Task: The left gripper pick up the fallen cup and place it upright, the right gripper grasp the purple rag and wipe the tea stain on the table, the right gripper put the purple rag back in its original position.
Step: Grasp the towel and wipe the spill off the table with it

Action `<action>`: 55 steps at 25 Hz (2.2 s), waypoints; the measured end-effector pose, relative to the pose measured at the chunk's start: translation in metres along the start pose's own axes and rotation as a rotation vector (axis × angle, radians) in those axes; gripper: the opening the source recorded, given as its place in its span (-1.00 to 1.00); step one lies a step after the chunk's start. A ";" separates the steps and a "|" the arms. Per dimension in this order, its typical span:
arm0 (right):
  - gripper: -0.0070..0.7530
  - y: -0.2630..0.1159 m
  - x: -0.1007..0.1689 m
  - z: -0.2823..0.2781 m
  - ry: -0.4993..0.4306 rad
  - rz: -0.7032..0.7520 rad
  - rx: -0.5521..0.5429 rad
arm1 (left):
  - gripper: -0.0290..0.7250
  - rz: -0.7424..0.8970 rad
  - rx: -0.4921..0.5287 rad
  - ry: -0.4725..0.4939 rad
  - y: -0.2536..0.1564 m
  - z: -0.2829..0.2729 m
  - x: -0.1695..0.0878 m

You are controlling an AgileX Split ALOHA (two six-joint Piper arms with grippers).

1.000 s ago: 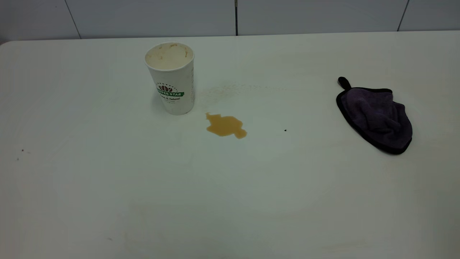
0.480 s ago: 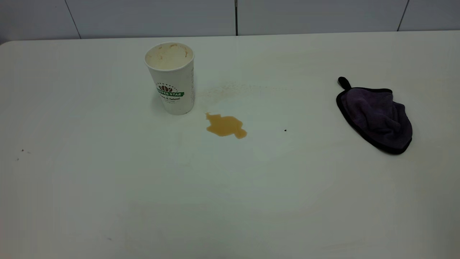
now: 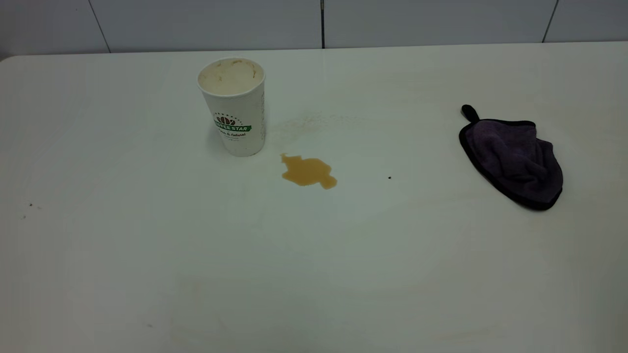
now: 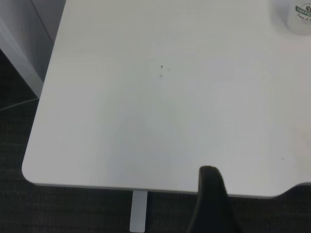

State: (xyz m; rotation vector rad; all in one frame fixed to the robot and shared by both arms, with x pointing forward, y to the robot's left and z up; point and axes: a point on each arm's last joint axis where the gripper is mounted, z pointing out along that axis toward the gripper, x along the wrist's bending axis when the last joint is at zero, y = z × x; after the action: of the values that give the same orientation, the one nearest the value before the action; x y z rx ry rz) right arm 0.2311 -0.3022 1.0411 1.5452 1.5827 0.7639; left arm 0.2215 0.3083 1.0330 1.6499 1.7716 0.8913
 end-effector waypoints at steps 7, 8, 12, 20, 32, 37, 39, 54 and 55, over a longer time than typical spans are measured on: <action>-0.32 0.003 0.000 0.000 0.000 0.058 -0.003 | 0.52 0.000 0.000 0.000 0.000 0.000 0.000; -0.27 0.007 -0.001 0.000 -0.001 0.091 0.001 | 0.52 0.000 0.000 0.000 0.000 0.000 0.000; 0.22 0.043 -0.005 0.015 -0.011 0.134 0.058 | 0.52 0.000 0.000 0.000 0.000 0.000 0.000; 0.92 0.133 -0.007 0.116 0.055 0.070 0.295 | 0.52 0.000 0.000 0.000 0.000 0.000 0.000; 0.92 0.133 0.021 0.320 0.184 -0.022 0.629 | 0.52 0.000 0.000 0.000 0.000 0.000 0.000; 0.92 0.102 0.043 0.391 0.214 -0.037 0.755 | 0.52 0.000 0.000 0.000 0.000 0.000 0.000; 0.92 0.087 0.050 0.415 0.222 -0.039 0.795 | 0.52 0.000 0.000 0.000 0.000 0.000 0.000; 0.90 0.039 0.075 0.496 0.244 -0.010 0.822 | 0.52 0.000 0.000 0.000 0.000 0.000 0.000; 0.90 0.037 0.077 0.500 0.246 -0.007 0.822 | 0.52 0.000 0.000 0.000 0.000 0.000 0.000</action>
State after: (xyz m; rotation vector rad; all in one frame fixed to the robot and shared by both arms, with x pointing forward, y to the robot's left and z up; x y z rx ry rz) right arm 0.6791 -0.2731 0.8059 2.0544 2.2527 0.2956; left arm 0.2215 0.3083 1.0330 1.6499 1.7716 0.8913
